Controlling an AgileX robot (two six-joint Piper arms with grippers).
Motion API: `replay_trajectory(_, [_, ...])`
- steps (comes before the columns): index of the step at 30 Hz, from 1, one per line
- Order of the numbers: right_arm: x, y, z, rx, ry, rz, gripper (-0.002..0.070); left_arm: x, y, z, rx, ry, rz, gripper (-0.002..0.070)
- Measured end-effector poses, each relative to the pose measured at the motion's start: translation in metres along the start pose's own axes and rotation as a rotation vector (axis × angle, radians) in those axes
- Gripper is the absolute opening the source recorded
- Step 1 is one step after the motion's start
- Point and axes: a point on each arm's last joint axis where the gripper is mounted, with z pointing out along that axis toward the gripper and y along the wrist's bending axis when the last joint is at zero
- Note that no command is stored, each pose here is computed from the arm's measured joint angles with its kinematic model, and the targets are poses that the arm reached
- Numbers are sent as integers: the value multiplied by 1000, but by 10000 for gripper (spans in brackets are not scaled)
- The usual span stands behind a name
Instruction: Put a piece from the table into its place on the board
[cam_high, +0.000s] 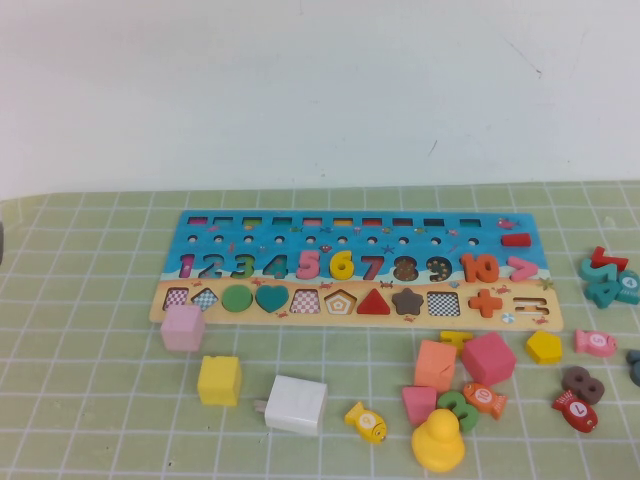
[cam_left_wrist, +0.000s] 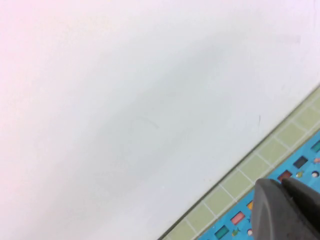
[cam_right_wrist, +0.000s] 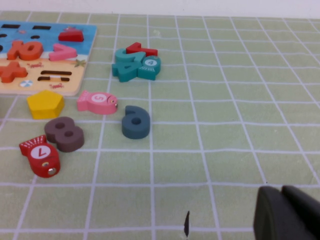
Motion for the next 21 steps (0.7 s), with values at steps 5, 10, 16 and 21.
replay_trajectory(5, [0, 0, 0, 0, 0, 0, 11, -1, 10, -76, -25, -75, -16, -1])
replay_trajectory(10, [0, 0, 0, 0, 0, 0, 11, 16, 11, -123, -28, -84, -22, -1])
replay_trajectory(16, [0, 0, 0, 0, 0, 0, 11, 56, 0, -149, 1, 4, 35, -1])
replay_trajectory(21, [0, 0, 0, 0, 0, 0, 11, 103, -21, -138, 79, 85, 38, -1])
